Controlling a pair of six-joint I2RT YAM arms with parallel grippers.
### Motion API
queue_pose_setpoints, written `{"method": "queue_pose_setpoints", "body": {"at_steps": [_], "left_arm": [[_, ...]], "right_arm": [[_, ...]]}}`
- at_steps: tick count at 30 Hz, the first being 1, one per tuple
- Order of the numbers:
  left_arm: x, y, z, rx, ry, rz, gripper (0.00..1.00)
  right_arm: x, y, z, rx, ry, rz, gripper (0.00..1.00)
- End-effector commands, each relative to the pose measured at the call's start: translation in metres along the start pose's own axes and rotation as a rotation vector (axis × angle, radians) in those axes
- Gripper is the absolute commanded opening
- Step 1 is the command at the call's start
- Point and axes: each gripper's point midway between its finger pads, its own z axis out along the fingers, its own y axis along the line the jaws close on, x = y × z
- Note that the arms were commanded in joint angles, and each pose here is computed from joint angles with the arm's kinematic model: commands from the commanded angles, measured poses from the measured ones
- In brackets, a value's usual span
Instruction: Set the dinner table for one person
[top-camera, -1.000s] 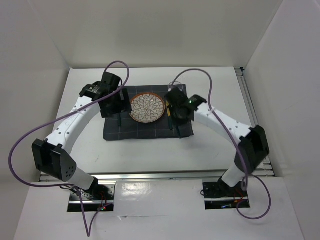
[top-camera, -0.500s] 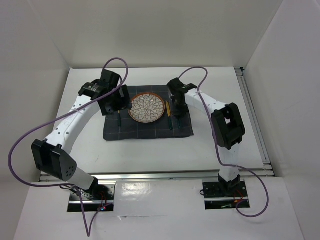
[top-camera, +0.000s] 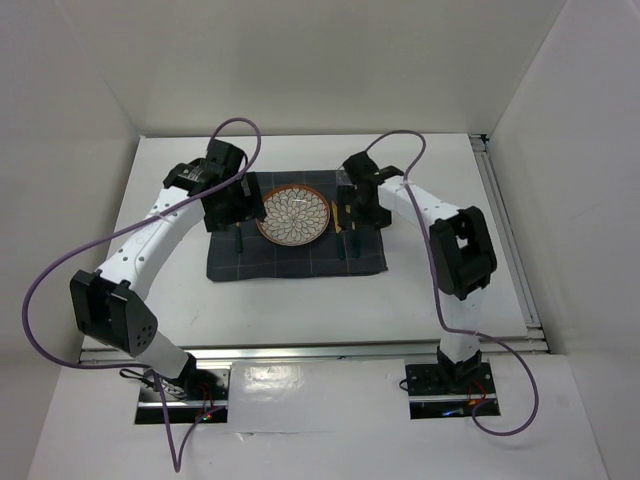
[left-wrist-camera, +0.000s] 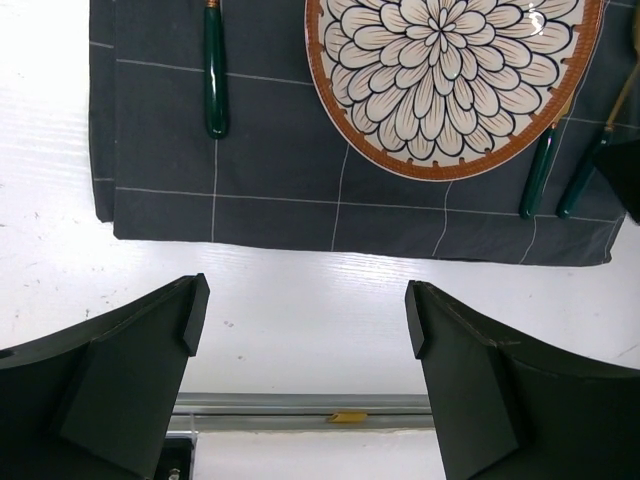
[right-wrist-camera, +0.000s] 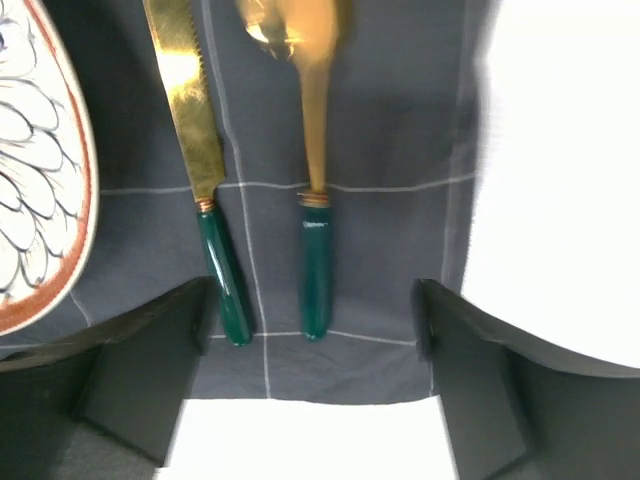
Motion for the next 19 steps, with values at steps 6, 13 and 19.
{"method": "queue_pose_setpoints", "body": {"at_steps": [6, 13, 19], "left_arm": [[-0.015, -0.001, -0.015, 0.001, -0.064, 0.013, 0.99], [-0.020, 0.000, -0.020, 0.008, -0.082, 0.021, 0.99], [-0.025, 0.001, -0.030, 0.008, -0.102, 0.038, 0.99]], "right_arm": [[-0.037, -0.115, -0.096, 0.058, -0.229, 0.382, 1.00], [-0.002, -0.193, -0.120, 0.134, -0.296, 0.582, 1.00], [0.025, -0.219, -0.117, 0.167, -0.273, 0.656, 1.00]]}}
